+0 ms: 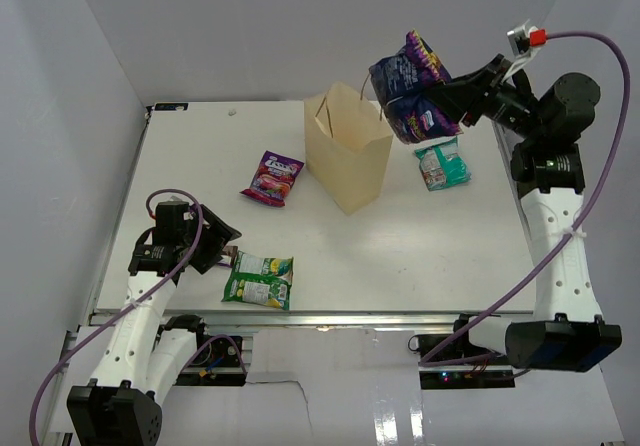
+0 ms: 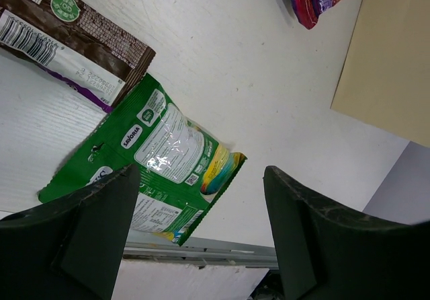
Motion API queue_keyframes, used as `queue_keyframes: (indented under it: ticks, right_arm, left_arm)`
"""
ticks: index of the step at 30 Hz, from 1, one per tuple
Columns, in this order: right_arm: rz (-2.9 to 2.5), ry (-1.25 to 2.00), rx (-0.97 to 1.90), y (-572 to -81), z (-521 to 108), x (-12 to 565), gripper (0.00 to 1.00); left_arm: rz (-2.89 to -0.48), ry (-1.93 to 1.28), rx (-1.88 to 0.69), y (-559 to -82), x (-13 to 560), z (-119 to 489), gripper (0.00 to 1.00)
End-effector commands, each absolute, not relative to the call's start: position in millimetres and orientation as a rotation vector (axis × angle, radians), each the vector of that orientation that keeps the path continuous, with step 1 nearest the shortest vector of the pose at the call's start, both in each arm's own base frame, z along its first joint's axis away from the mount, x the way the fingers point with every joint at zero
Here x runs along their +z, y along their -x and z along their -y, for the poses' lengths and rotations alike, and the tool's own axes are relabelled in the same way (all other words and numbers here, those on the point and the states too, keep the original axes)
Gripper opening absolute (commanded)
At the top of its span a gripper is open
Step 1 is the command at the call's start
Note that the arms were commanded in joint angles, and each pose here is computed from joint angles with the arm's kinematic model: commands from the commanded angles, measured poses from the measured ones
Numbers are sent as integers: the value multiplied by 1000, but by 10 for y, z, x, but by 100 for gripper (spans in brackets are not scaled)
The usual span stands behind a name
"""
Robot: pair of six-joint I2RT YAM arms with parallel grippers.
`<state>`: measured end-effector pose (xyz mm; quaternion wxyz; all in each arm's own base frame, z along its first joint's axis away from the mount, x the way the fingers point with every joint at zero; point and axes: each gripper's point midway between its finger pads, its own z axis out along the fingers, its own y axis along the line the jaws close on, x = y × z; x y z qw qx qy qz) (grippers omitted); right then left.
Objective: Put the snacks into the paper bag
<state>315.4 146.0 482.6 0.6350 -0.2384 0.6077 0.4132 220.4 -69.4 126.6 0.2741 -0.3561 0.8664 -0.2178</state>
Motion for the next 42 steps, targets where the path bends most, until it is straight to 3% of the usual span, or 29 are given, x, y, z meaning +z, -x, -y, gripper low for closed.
queue_keyframes:
  ticks: [1, 11, 23, 32, 33, 34, 37, 38, 40, 42]
  right_arm:
    - [-1102, 675, 954, -2849, -1681, 5671, 8]
    - [-1039, 672, 1101, -3187, -2134, 6068, 8]
    - [-1175, 625, 1013, -3798, -2190, 5404, 8]
    - [-1378, 603, 946, -3988, -2294, 4439, 9]
    - [-1394, 606, 945, -3991, -2309, 4359, 12]
    - [-1399, 613, 926, -3996, -2305, 4316, 24]
    - [-1425, 617, 901, -4008, -2297, 4215, 44]
    - [-1425, 625, 889, -4009, -2295, 4201, 57]
    - [-1420, 638, 873, -3994, -2285, 4211, 71]
    - [-1406, 670, 846, -3963, -2267, 4230, 77]
  left_arm:
    - [-2279, 903, -634, -2269, 1427, 730, 85]
    - [-2266, 881, -673, -2306, 1463, 776, 85]
    - [-2257, 851, -731, -2386, 1485, 851, 85]
    - [-2194, 679, -885, -2733, 1727, 1058, 91]
    - [-2190, 687, -879, -2775, 1732, 1050, 92]
    - [-2189, 719, -865, -2857, 1725, 1030, 93]
    - [-2191, 826, -874, -3048, 1658, 1028, 96]
    - [-2191, 866, -880, -3101, 1630, 1030, 97]
    - [-2219, 956, -877, -3239, 1464, 1036, 98]
    - [-2212, 1019, -846, -3415, 1446, 998, 98]
